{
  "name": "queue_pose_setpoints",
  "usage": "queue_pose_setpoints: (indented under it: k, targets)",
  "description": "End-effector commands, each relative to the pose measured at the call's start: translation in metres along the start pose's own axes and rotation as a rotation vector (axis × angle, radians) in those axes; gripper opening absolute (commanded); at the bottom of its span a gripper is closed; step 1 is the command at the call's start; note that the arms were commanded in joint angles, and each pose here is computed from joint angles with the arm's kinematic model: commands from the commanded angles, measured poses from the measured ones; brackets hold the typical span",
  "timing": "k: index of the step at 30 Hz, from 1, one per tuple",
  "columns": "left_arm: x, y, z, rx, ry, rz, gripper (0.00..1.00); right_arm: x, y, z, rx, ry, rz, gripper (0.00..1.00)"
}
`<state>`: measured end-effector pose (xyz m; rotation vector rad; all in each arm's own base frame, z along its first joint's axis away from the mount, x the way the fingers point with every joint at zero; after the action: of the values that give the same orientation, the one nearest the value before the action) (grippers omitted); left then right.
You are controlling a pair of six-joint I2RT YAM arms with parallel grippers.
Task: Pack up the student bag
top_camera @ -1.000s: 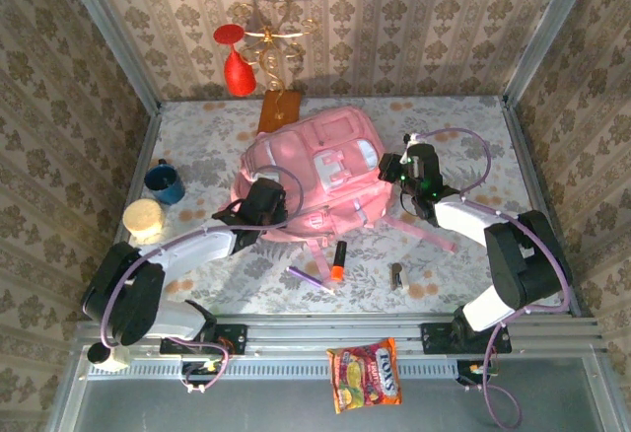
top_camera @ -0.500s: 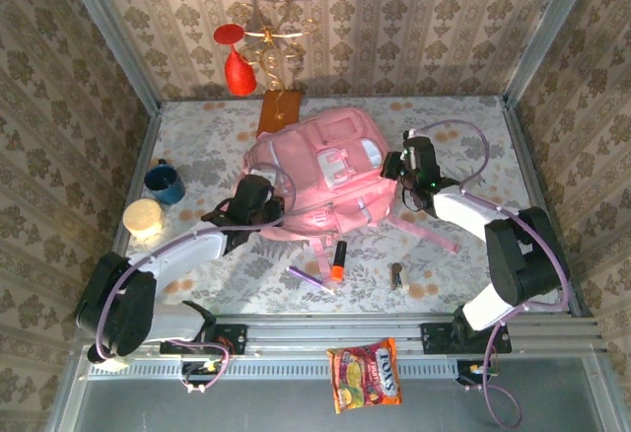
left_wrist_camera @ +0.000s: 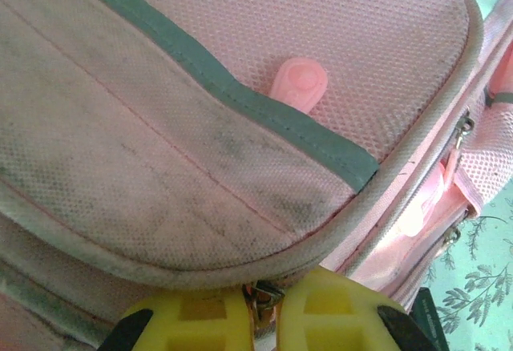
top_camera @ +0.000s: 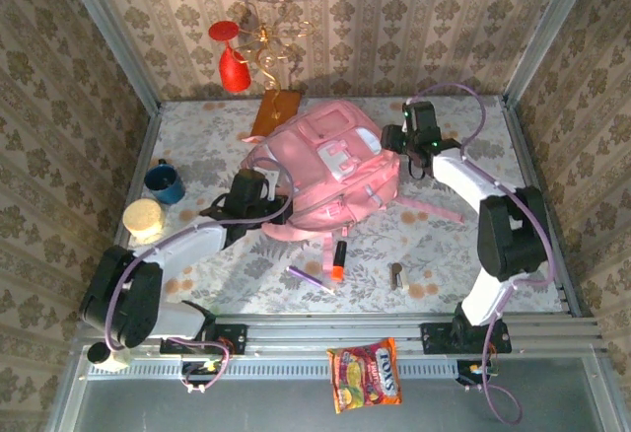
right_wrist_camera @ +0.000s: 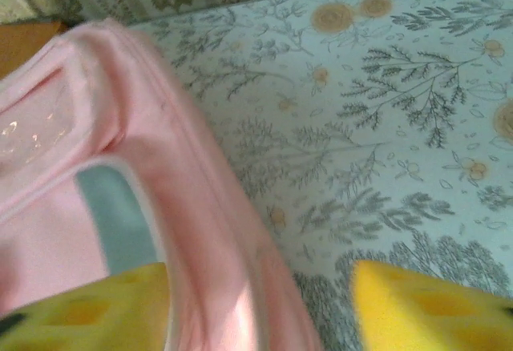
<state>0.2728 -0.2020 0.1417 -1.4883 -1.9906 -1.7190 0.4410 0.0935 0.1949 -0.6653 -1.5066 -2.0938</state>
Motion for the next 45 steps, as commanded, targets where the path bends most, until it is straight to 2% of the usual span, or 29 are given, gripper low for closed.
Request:
queue_pose_setpoints:
  k: [1, 3, 5, 7, 9, 12, 16, 17, 18, 22, 24, 28, 33, 37, 40, 43, 45]
  targets:
    - [0.003, 0.029, -0.028, -0.005, -0.078, -0.076, 0.0, 0.042, -0.026, 0.008, 0.018, 0.031, 0.067, 0.78]
    - [0.002, 0.029, -0.031, -0.001, -0.075, -0.079, 0.0, 0.056, -0.05, 0.018, -0.042, 0.125, 0.104, 0.87]
    - [0.002, 0.03, -0.036, -0.001, -0.078, -0.086, 0.0, 0.064, -0.08, 0.032, -0.107, 0.219, 0.154, 0.9]
    - [0.002, 0.032, -0.04, -0.003, -0.082, -0.09, 0.0, 0.064, -0.11, 0.036, -0.155, 0.231, 0.197, 0.92]
    - [0.002, 0.035, -0.045, -0.009, -0.093, -0.094, 0.0, 0.07, -0.122, 0.035, -0.207, 0.234, 0.174, 0.93]
    - [0.002, 0.038, -0.053, -0.02, -0.112, -0.093, 0.0, 0.065, -0.14, 0.021, -0.277, 0.164, 0.15, 0.95]
    - [0.003, 0.043, -0.062, -0.039, -0.138, -0.1, 0.0, 0.042, -0.157, 0.028, -0.367, 0.22, 0.19, 0.93]
    - [0.003, 0.044, -0.063, -0.042, -0.144, -0.098, 0.0, 0.035, -0.157, 0.034, -0.377, 0.256, 0.197, 0.89]
    - [0.003, 0.044, -0.063, -0.046, -0.145, -0.094, 0.0, 0.03, -0.156, 0.039, -0.385, 0.287, 0.198, 0.81]
    - [0.004, 0.035, -0.056, -0.1, -0.114, -0.035, 0.0, 0.015, -0.141, 0.028, -0.413, 0.287, 0.137, 0.23]
    - [0.005, 0.029, -0.048, -0.124, -0.096, 0.012, 0.0, 0.013, -0.134, 0.012, -0.44, 0.248, 0.1, 0.0]
    - [0.009, 0.016, -0.03, -0.159, -0.081, 0.093, 0.0, 0.016, -0.115, -0.026, -0.495, 0.187, 0.028, 0.0]
    - [0.013, 0.016, -0.01, -0.179, -0.047, 0.112, 0.0, 0.018, -0.091, -0.053, -0.488, 0.125, -0.021, 0.0]
    - [0.009, 0.022, 0.002, -0.208, 0.027, 0.095, 0.0, 0.004, -0.078, -0.057, -0.408, 0.086, 0.041, 0.0]
    - [0.006, 0.032, -0.011, -0.213, -0.043, 0.057, 0.0, -0.013, -0.067, -0.07, -0.38, 0.037, 0.117, 0.01]
    - [0.001, 0.048, -0.035, -0.197, -0.128, 0.0, 0.0, -0.026, -0.052, -0.077, -0.382, 0.033, 0.161, 0.2]
    - [-0.005, 0.061, -0.048, -0.179, -0.151, -0.02, 0.0, -0.022, -0.046, -0.076, -0.369, 0.032, 0.17, 0.37]
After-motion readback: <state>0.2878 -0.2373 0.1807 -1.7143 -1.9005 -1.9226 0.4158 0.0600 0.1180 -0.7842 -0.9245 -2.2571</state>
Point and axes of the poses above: each hand's point on the last joint's axis, 136 mm out from that joint toward the fingers, its own x axis back along the fingers, its own z axis along the line the jaws close on, y = z × x, the point moved 5 cm from there along x, back along the fingers, and after that the axes turned 6 degrees about -x, right-handed, at the moved point
